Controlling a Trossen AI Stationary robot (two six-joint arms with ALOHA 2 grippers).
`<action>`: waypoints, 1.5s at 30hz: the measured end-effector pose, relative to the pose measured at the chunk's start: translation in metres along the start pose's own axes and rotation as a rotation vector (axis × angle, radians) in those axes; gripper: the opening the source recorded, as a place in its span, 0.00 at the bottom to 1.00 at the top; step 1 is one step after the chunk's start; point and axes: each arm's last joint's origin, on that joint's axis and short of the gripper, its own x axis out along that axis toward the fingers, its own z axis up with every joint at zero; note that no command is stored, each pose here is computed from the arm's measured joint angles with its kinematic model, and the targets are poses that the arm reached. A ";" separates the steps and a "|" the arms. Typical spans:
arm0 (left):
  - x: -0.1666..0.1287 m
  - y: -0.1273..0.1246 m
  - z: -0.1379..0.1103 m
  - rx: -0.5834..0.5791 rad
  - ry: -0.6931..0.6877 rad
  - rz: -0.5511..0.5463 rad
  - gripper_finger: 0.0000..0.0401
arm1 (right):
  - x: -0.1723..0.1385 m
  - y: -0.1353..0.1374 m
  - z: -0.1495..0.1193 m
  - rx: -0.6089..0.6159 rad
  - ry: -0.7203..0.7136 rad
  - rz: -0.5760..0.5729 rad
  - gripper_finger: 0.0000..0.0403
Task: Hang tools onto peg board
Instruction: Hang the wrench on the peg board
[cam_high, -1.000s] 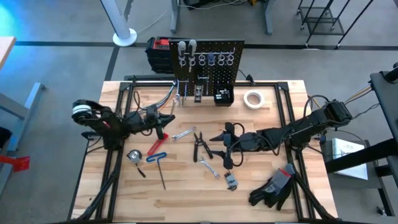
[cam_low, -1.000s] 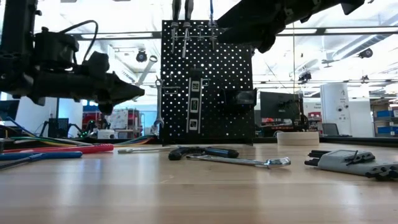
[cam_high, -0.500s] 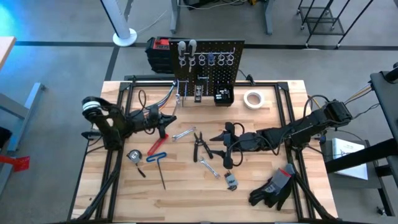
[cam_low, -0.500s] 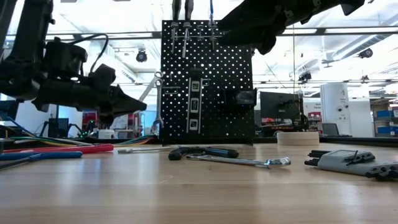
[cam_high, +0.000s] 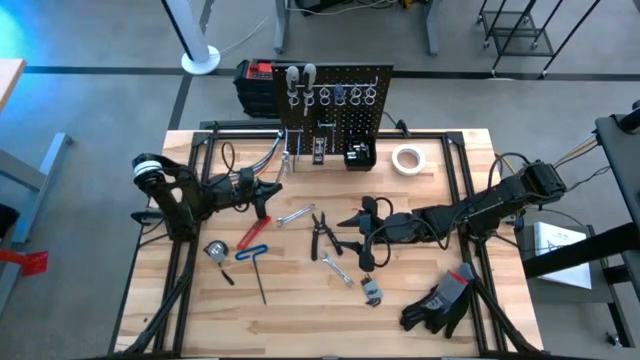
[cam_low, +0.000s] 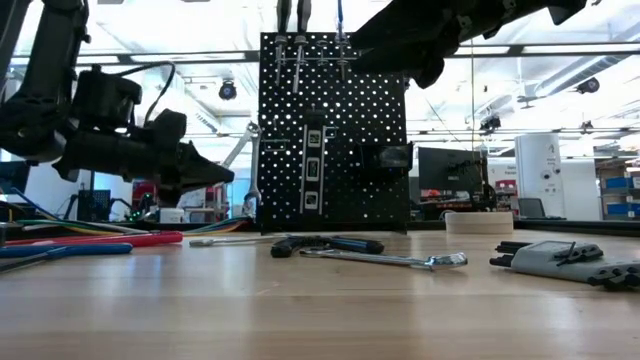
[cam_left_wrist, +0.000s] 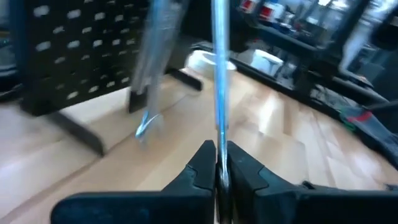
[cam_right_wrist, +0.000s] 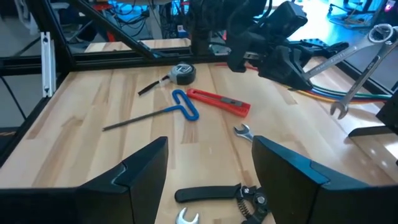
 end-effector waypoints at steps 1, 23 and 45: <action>0.000 0.002 -0.001 -0.024 0.000 0.029 0.03 | 0.000 0.000 0.000 0.006 0.000 0.000 0.56; 0.004 0.007 -0.014 -0.223 0.138 -0.060 0.58 | 0.032 0.000 -0.041 0.254 0.111 -0.154 0.57; 0.001 -0.006 -0.035 -0.119 0.279 0.009 0.47 | 0.165 -0.033 -0.050 -0.518 0.322 -0.222 0.50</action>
